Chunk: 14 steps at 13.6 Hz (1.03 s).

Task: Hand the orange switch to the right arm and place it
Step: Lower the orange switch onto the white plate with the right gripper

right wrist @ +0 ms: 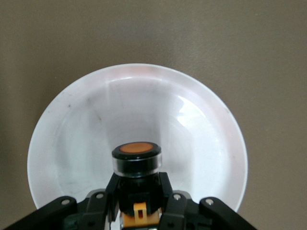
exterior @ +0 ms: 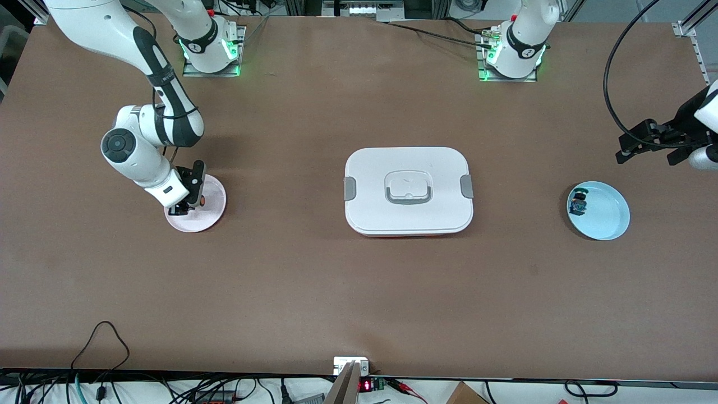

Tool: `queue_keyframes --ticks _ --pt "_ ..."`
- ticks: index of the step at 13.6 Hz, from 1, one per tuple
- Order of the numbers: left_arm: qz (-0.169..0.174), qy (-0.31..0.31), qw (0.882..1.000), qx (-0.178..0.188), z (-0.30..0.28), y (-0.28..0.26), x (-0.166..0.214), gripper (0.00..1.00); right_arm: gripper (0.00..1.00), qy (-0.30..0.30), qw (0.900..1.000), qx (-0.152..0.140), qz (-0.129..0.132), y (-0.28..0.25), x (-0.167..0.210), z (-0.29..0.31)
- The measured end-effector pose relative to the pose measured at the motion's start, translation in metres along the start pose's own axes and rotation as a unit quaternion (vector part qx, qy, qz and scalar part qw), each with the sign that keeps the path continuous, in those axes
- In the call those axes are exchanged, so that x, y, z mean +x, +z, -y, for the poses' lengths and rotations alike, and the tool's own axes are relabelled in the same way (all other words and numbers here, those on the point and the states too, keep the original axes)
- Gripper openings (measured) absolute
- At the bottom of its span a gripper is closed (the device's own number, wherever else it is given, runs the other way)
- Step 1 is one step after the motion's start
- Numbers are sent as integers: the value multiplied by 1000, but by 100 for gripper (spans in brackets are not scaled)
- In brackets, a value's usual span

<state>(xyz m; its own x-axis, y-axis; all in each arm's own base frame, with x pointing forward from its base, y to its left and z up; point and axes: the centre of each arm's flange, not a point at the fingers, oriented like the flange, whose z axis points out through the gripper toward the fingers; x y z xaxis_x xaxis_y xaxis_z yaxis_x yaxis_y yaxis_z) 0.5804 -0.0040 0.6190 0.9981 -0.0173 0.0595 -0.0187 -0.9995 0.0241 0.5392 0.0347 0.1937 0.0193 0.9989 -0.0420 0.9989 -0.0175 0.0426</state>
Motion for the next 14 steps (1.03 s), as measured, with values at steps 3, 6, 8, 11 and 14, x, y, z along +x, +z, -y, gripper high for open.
queue_keyframes --ticks 3,6,8,11,14 --pt "0 3 1000 0 -3 0 0 100 35 -2 1000 -2 1 15 -1 13" --pt "1 3 1000 0 -3 1 0 100 35 -2 1000 -10 0 14 -1 16" --pt "1 3 1000 0 -3 1 0 100 50 -2 1000 -14 -1 14 -1 15" --pt "1 3 1000 0 -3 1 0 100 81 -2 1000 -24 -3 4 -1 11" --pt "1 3 1000 0 -3 1 0 100 100 -1 999 -49 -8 -29 1 1"
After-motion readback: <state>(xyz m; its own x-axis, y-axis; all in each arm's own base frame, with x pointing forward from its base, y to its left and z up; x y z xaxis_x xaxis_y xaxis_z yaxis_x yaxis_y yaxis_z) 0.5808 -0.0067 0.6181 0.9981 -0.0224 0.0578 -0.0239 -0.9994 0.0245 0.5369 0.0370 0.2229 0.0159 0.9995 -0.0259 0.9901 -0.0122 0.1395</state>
